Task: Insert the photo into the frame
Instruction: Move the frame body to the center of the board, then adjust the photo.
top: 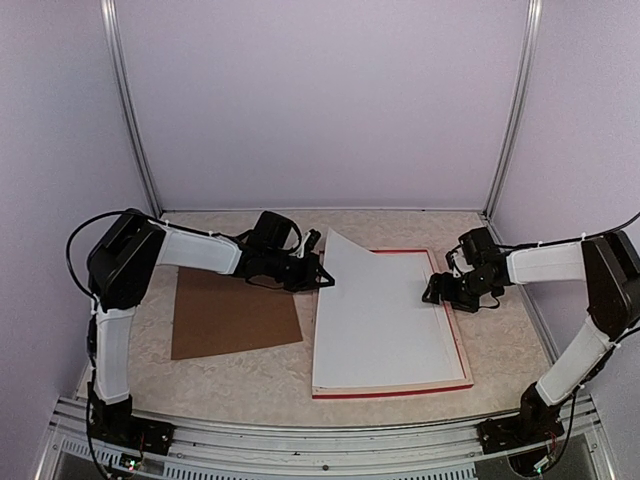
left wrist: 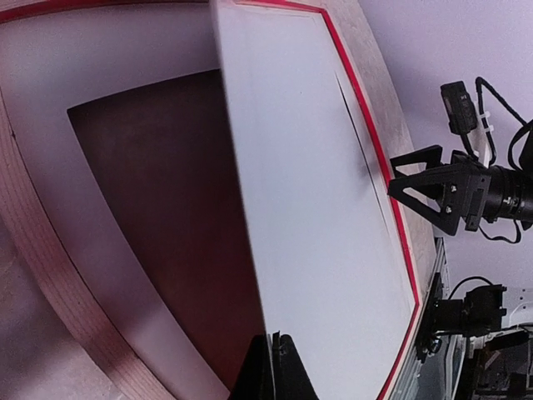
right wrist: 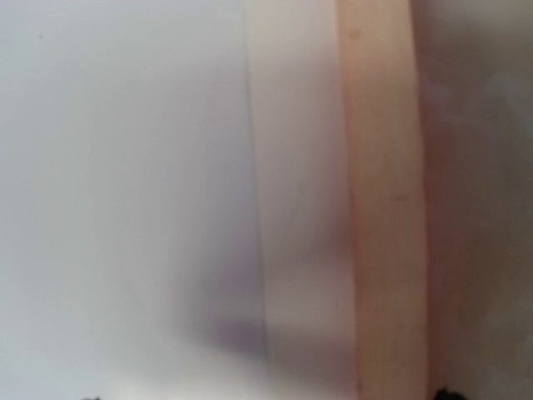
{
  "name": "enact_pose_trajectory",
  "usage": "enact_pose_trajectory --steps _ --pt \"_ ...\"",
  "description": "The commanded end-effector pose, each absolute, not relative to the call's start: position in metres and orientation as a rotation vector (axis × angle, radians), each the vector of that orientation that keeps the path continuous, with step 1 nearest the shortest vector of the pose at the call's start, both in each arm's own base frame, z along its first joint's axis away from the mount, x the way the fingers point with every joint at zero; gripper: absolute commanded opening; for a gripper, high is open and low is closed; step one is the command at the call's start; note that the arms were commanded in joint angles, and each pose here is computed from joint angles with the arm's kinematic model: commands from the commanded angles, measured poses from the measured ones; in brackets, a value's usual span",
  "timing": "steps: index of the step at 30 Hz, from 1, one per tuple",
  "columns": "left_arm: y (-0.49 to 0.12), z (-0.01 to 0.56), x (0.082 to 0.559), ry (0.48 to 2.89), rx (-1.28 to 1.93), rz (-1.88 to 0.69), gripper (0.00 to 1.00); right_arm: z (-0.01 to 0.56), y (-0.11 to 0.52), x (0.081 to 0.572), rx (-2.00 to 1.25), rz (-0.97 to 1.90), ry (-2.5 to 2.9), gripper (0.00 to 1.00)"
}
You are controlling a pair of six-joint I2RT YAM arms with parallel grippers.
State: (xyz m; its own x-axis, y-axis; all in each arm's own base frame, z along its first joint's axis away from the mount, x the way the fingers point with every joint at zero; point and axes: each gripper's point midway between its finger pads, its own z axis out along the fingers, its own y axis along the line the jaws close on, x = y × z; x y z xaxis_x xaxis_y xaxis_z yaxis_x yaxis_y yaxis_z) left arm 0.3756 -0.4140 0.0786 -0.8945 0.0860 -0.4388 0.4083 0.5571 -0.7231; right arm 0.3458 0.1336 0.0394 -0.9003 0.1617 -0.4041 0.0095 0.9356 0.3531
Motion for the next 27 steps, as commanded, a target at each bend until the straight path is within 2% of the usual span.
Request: enact_pose_trajectory --steps 1,8,14,27 --pt "-0.420 0.143 0.371 2.329 0.392 -1.368 0.00 0.056 0.138 0.340 0.109 0.500 2.628 0.86" --pt "-0.423 0.204 0.358 2.232 0.342 -1.495 0.00 0.079 0.131 0.343 0.103 0.456 2.594 0.87" --pt "-0.434 0.233 0.347 2.165 0.329 -1.646 0.00 0.096 0.116 0.345 0.128 0.411 2.565 0.88" --pt "-0.470 0.328 0.319 1.978 0.430 -1.830 0.00 0.136 0.054 0.344 0.258 0.322 2.478 0.89"
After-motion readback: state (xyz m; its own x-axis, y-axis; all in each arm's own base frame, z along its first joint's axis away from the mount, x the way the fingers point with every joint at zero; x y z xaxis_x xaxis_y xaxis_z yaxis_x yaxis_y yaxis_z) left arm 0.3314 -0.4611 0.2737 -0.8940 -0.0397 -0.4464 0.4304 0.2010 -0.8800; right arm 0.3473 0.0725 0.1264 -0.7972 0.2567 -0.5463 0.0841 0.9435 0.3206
